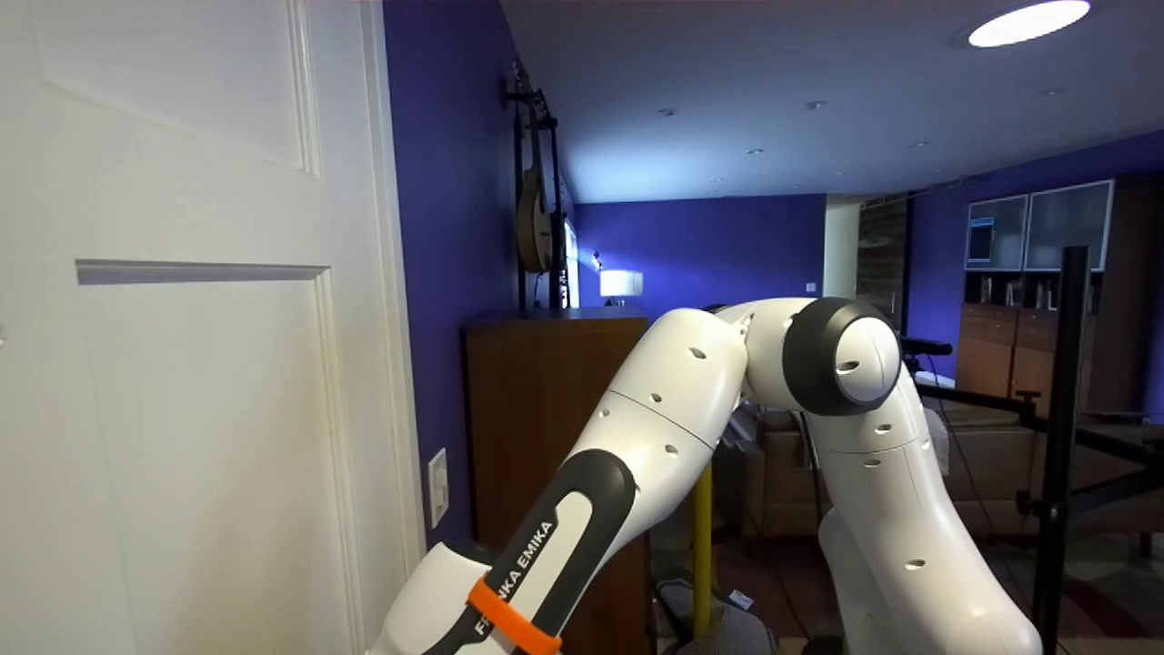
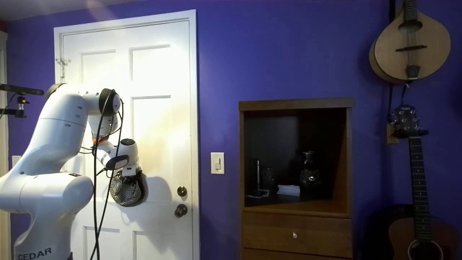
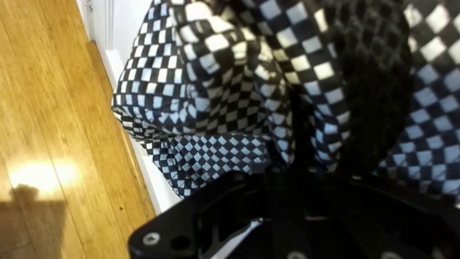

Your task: Take the hat off of the top of the cabinet and hang it on the door

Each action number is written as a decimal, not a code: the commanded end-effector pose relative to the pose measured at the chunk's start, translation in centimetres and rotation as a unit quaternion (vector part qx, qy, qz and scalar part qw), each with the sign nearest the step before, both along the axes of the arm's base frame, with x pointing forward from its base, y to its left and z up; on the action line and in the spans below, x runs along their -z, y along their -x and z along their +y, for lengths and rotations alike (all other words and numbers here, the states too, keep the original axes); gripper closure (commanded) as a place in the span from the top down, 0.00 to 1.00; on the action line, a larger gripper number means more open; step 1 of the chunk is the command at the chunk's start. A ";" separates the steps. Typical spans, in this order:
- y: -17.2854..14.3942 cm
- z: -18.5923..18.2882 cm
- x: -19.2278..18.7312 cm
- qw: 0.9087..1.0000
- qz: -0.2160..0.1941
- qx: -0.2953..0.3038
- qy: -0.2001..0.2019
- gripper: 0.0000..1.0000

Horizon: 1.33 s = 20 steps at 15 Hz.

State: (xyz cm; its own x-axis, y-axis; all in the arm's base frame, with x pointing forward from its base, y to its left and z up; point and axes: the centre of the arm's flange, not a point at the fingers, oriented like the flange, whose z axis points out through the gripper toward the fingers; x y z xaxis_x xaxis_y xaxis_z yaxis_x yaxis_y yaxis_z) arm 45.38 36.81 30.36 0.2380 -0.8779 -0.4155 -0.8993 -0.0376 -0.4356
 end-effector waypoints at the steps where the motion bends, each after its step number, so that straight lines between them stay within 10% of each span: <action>1: -2.0 1.6 0.6 1.000 -0.010 0.002 0.000 0.01; 5: -2.3 1.8 0.9 1.000 -0.012 0.003 0.001 0.01; 6: -2.4 1.8 0.8 1.000 -0.015 0.003 -0.001 0.29; 17: -0.8 1.6 0.7 0.999 -0.024 -0.016 0.030 0.96; 20: -0.3 1.2 0.5 0.998 -0.036 -0.026 0.050 1.00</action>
State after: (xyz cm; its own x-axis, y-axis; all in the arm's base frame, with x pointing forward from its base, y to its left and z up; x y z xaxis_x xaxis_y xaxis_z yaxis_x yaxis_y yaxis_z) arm 44.55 38.18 28.01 0.3038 -0.8853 -0.3521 -0.8886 -0.1300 -0.4399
